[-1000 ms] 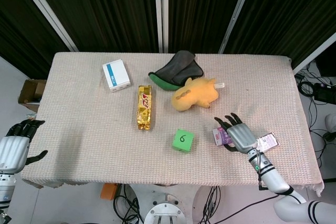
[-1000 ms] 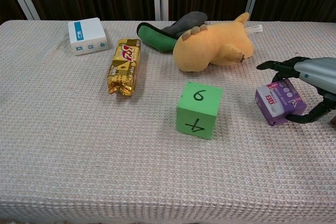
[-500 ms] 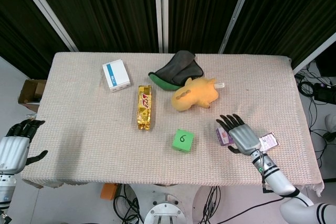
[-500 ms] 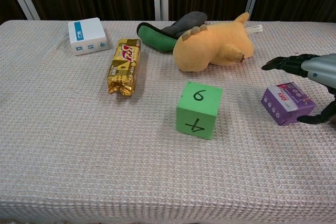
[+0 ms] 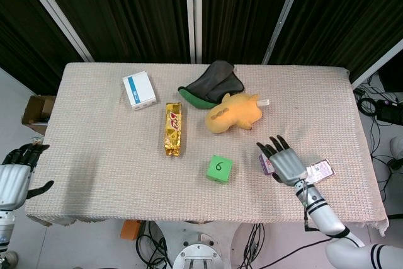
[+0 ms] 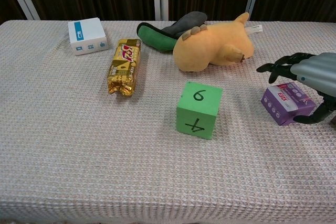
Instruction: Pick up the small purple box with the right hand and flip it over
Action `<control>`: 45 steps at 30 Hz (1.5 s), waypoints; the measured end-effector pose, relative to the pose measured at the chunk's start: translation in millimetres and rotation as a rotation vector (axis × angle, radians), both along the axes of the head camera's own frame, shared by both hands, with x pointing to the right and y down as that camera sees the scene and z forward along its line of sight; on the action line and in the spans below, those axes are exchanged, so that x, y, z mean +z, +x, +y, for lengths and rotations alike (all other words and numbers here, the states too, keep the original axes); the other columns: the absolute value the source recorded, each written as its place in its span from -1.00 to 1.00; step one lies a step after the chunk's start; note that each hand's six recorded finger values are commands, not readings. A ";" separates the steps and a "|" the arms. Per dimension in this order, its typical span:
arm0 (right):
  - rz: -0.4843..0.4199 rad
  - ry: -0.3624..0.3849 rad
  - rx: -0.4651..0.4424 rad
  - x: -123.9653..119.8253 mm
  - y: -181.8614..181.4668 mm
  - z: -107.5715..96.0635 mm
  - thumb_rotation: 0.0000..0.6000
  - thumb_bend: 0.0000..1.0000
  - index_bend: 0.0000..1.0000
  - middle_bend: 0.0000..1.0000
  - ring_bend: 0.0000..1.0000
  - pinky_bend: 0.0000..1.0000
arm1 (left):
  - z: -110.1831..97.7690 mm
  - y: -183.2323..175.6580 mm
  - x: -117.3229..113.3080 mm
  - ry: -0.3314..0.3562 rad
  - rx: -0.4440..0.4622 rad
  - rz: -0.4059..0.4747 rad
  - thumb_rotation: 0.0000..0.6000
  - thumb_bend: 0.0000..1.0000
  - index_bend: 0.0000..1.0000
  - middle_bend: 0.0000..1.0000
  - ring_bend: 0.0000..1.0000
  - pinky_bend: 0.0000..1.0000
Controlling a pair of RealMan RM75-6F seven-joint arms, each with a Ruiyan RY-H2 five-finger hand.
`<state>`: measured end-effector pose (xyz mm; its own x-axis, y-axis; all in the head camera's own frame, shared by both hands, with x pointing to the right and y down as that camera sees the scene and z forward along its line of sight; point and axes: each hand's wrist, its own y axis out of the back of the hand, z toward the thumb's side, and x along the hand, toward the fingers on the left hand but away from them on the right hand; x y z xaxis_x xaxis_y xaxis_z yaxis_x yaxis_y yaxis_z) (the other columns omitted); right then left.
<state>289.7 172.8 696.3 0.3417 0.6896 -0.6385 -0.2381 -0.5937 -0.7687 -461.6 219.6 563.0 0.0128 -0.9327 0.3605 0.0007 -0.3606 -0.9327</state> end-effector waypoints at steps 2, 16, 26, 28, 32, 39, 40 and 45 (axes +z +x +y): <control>-0.005 -0.001 0.006 1.3 -3.0 -0.2 1.00 -0.70 -1.00 -0.52 -1.00 -1.00 | -0.3 -0.2 -0.3 0.001 -0.001 0.003 1.00 -1.00 -0.59 -0.58 -0.69 -0.54; -0.047 0.029 0.000 -4.6 -17.2 -5.6 1.00 -0.58 -1.00 0.32 -0.74 -1.00 | -0.9 0.1 -3.5 0.006 -0.002 0.003 1.00 -1.00 -0.59 -0.58 -0.69 -0.54; -0.332 -0.044 0.086 -7.3 -47.7 -0.2 1.00 -0.45 -1.00 0.37 -0.71 -1.00 | -0.3 1.7 -1.9 -0.001 0.001 0.000 1.00 -1.00 -0.59 -0.58 -0.69 -0.54; -0.394 -0.059 0.108 -6.6 -50.5 0.5 1.00 -0.43 -1.00 0.38 -0.70 -1.00 | -0.1 0.2 -3.0 0.001 -0.003 -0.003 1.00 -1.00 -0.59 -0.58 -0.69 -0.54; -0.520 -0.075 0.159 -6.8 -49.5 -0.4 1.00 -0.42 -1.00 0.38 -0.71 -1.00 | 0.2 -1.8 -2.6 -0.001 -0.009 -0.003 1.00 -1.00 -0.59 -0.58 -0.69 -0.54; -0.584 -0.114 0.224 3.8 -27.3 -3.3 1.00 -0.44 -1.00 0.33 -0.71 -1.00 | 0.5 1.6 3.0 -0.013 0.003 0.002 1.00 -1.00 -0.59 -0.58 -0.69 -0.54; -0.581 -0.121 0.231 6.1 -24.3 -3.6 1.00 -0.44 -1.00 0.33 -0.71 -1.00 | 0.5 2.0 3.0 -0.012 0.003 0.001 1.00 -1.00 -0.59 -0.58 -0.69 -0.54; -0.560 -0.153 0.269 14.4 -9.2 -4.6 1.00 -0.45 -1.00 0.32 -0.71 -1.00 | 0.7 1.8 2.2 -0.011 0.001 -0.004 1.00 -1.00 -0.59 -0.58 -0.69 -0.54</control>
<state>280.5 168.3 710.7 0.4797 0.7129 -0.5115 0.3476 -0.6897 -0.6352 -459.7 220.3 565.3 0.0128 -0.9285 0.3711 0.0046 -0.3711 -0.9286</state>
